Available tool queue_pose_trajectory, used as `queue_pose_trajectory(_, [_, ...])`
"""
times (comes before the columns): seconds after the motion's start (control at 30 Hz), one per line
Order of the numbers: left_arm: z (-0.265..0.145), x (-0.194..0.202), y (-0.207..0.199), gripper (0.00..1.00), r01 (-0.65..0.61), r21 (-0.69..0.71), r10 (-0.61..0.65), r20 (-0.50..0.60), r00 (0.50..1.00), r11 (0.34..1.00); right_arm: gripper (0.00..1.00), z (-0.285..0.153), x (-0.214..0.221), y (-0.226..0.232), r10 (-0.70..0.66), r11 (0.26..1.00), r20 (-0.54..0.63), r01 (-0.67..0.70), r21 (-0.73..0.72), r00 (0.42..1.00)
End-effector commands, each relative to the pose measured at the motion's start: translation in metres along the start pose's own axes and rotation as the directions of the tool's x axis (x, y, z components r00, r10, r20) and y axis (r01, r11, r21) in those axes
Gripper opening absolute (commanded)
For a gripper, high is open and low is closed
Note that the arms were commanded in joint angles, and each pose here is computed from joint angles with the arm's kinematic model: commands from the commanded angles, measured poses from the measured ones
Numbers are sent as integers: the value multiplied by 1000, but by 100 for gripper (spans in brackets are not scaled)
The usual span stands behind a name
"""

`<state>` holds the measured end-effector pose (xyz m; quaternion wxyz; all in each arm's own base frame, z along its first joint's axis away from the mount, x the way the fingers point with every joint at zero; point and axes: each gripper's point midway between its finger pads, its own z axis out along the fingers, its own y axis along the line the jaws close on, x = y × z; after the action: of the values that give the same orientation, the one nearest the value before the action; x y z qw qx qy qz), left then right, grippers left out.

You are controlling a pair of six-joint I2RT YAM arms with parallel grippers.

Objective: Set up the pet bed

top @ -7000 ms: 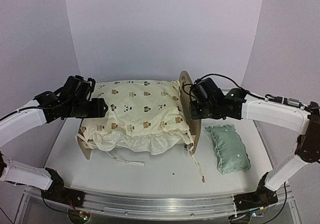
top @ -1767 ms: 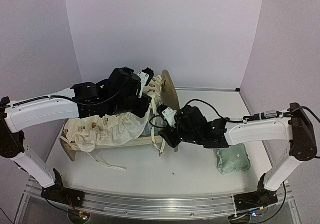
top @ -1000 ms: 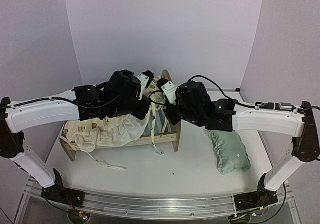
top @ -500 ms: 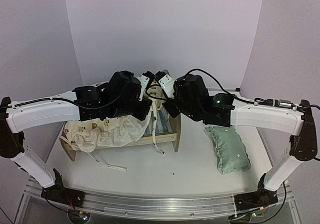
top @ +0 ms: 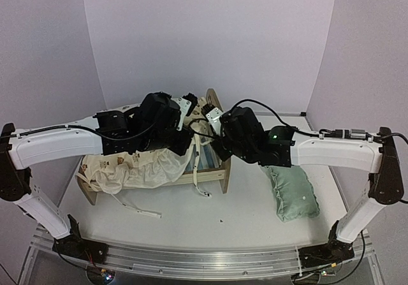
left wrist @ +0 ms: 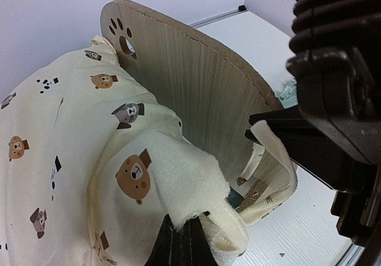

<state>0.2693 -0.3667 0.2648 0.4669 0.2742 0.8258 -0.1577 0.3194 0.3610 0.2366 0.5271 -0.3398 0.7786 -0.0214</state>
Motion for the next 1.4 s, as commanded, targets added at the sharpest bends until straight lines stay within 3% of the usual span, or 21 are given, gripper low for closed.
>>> queue_pose_trajectory(0.0, [-6,-22,-5,0,38,32,-40,77,996,999,13,2,19,7,31,999,-58,-32,-15,998])
queue_pose_trajectory(0.23, [-3,-19,-9,0,42,51,-45,64,997,998,38,-3,41,24,99,987,-147,-116,-108,984])
queue_pose_trajectory(0.43, [3,-17,-14,0,40,64,-43,49,998,997,46,-21,53,21,179,970,-169,-202,-131,969])
queue_pose_trajectory(0.77, [11,-25,-16,0,55,49,-58,47,997,997,72,-47,48,-8,284,952,-170,-298,-62,944])
queue_pose_trajectory(1.07, [25,-43,-7,0,94,-42,-91,74,993,995,77,-43,30,-16,303,951,-148,-309,-20,942])
queue_pose_trajectory(1.37, [48,-47,37,0,217,-146,-211,56,976,965,80,-52,31,17,282,921,-203,-324,-216,938])
